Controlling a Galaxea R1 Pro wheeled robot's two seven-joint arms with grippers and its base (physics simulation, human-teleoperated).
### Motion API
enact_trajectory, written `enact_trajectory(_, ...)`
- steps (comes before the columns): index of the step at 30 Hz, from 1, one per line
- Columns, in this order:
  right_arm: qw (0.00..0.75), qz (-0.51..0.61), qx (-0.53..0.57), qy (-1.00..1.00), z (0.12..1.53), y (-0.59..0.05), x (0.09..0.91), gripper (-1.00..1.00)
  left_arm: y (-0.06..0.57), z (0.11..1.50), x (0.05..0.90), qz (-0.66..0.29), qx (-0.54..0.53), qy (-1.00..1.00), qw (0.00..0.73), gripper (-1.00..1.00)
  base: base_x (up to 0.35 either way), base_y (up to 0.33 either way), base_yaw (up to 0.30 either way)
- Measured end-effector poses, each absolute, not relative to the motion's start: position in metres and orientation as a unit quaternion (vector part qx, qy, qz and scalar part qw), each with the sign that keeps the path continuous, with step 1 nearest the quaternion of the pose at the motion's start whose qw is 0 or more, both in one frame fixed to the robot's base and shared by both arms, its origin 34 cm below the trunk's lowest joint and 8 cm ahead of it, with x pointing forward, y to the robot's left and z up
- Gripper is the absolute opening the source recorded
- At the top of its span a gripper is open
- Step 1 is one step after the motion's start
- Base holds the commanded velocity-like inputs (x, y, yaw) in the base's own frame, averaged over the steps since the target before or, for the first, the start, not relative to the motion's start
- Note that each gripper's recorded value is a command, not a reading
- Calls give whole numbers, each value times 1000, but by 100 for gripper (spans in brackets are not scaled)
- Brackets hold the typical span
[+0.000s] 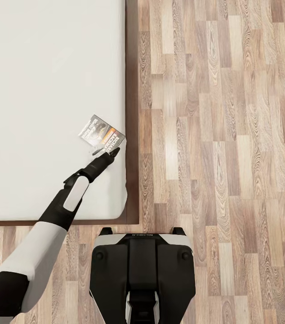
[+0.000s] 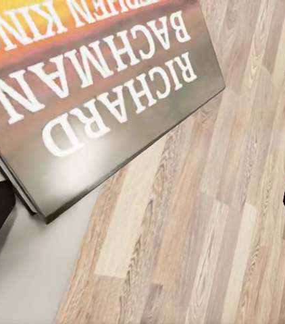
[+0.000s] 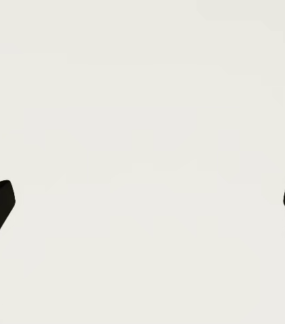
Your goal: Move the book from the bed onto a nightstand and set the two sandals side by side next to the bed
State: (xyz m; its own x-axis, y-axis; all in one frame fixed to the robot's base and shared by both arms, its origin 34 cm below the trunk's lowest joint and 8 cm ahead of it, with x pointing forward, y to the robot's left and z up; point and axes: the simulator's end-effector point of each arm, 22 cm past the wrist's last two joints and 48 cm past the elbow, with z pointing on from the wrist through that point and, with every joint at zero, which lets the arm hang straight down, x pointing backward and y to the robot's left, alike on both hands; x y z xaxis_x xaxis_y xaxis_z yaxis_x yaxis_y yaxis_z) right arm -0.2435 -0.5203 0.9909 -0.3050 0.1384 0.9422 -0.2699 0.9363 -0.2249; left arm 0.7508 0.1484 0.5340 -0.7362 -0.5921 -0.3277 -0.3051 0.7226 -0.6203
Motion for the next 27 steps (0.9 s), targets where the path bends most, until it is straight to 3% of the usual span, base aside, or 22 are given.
enact_trajectory(27, 588, 174, 42, -789, 991, -520, -244, 100, 135, 534, 750, -276, -253, 891, 256, 100, 0, 0, 0)
